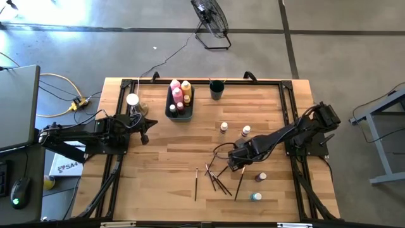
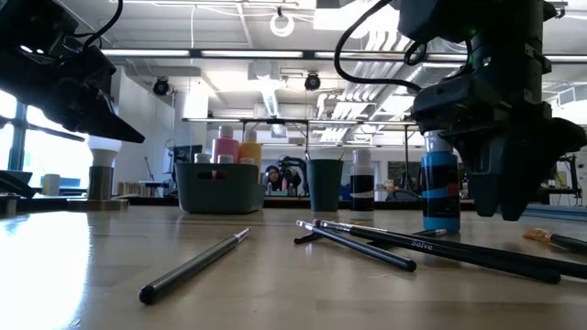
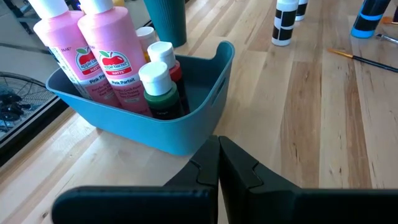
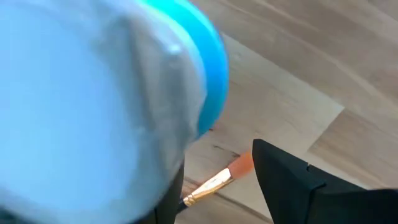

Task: Pick & Place Paint Supplies
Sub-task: Adjust the paint bottles

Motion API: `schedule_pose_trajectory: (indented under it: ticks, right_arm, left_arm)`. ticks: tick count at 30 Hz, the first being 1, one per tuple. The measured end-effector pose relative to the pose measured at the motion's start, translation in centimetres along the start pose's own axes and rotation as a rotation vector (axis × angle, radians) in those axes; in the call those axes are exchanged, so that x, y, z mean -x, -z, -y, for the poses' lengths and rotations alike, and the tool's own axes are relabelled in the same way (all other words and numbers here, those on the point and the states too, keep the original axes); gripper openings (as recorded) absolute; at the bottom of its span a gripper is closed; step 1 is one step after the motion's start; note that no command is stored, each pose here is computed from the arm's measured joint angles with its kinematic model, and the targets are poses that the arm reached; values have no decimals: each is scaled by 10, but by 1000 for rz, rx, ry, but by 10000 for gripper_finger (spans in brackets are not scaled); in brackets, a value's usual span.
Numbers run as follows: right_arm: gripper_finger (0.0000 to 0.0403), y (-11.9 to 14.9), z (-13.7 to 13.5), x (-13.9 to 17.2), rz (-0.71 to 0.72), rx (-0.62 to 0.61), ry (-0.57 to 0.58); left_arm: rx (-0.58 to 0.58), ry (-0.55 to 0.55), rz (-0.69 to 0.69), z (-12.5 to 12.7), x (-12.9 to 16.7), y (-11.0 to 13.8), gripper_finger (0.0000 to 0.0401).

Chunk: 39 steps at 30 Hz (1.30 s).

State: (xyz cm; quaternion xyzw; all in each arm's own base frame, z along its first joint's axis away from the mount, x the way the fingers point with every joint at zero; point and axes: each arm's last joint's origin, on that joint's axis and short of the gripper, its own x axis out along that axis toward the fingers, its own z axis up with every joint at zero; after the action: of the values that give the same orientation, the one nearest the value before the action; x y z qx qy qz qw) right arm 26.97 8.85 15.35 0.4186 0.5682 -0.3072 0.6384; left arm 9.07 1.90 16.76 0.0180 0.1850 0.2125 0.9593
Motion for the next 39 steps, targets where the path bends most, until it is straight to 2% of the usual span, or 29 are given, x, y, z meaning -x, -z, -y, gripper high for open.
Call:
schedule_pose_trajectory:
  ticks: [4,12,28,33,39]
  right_arm:
    - [183,-1,0,0,23,84,6]
    - [178,-3,1,0,98,168,34]
    - [33,-5,1,0,158,248,47]
    - [7,-7,-4,1,178,290,1]
    - [4,-17,-5,1,204,299,-19]
  left_arm:
    - [0,0,0,0,0,0,0]
    - [0,0,0,0,0,0,0]
    - [-2,0,-6,0,0,1,0]
    - [-4,0,-19,0,0,2,0]
    - [-3,0,-20,0,0,2,0]
